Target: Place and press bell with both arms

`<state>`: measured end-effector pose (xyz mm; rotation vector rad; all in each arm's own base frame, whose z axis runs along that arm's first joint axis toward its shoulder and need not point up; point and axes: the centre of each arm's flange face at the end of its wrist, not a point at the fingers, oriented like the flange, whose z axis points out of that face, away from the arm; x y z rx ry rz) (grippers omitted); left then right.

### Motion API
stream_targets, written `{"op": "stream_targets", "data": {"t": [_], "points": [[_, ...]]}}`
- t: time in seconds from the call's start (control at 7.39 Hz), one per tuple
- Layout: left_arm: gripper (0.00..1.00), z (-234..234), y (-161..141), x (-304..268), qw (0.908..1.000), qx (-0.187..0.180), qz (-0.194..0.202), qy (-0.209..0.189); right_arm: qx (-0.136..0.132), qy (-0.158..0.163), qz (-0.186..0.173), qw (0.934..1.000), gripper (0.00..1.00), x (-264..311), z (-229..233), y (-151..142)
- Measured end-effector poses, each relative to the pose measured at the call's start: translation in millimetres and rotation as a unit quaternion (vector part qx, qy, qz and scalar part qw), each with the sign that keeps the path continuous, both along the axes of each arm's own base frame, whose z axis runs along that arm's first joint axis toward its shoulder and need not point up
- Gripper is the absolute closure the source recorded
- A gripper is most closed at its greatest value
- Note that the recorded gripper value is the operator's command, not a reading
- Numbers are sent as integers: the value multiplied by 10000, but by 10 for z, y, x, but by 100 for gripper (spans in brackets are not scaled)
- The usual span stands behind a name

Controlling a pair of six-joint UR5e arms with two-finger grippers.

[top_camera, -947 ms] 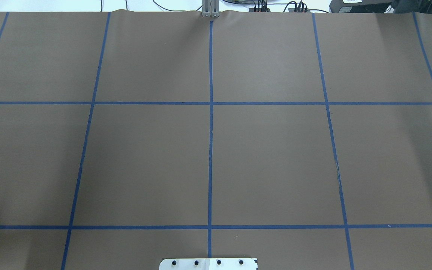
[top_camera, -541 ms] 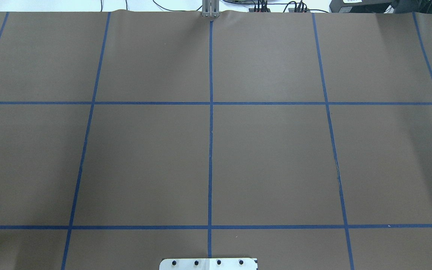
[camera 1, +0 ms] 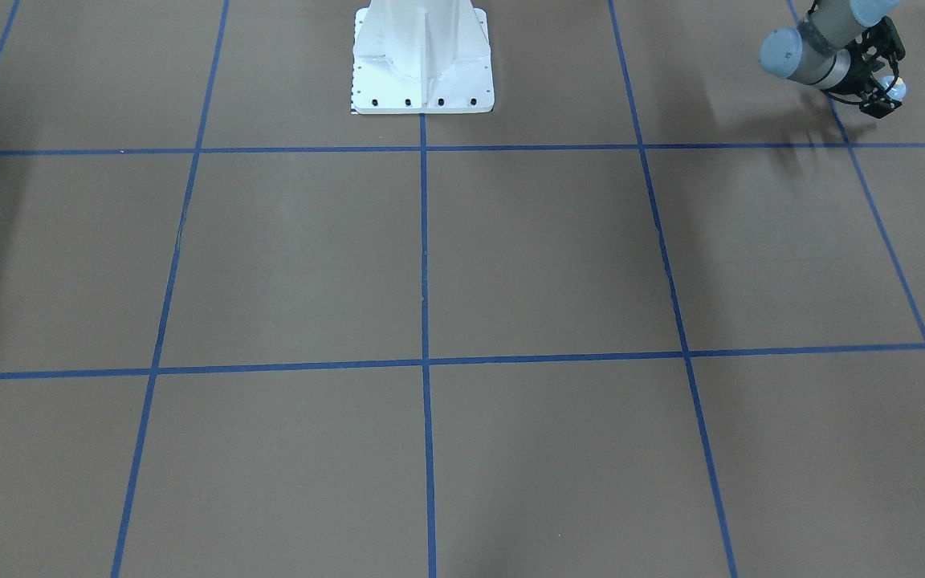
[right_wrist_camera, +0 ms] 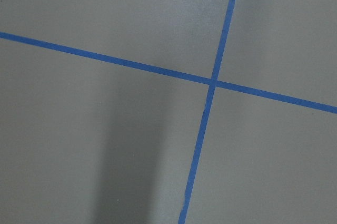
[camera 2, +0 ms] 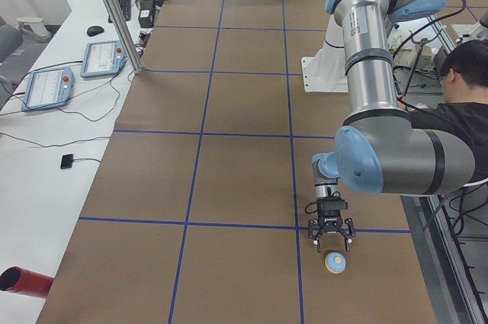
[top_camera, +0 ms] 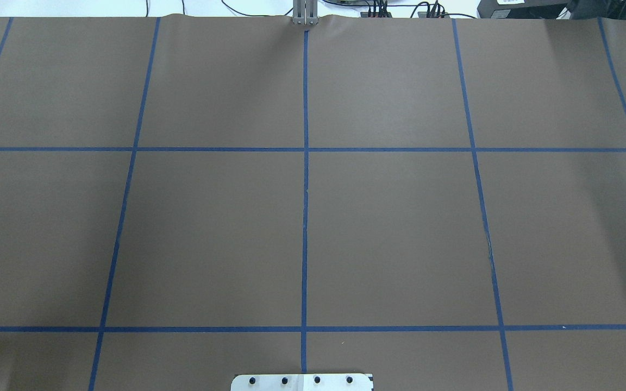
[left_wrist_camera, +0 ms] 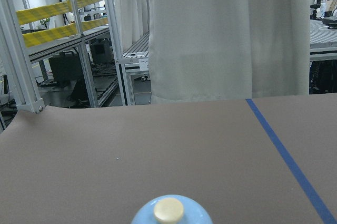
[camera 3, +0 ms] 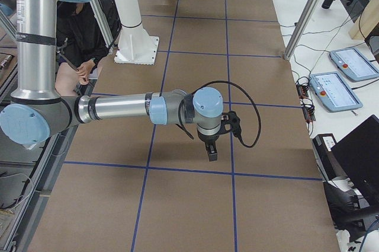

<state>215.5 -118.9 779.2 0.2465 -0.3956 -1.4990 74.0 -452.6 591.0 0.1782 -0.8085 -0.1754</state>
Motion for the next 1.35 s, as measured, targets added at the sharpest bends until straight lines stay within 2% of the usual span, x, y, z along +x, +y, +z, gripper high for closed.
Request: {"op": "stream_targets", "data": {"t": [1.35], "points": [[0, 217, 86, -29, 9999, 41, 110, -91, 21, 8, 1, 10000, 0, 1, -31, 2]]}}
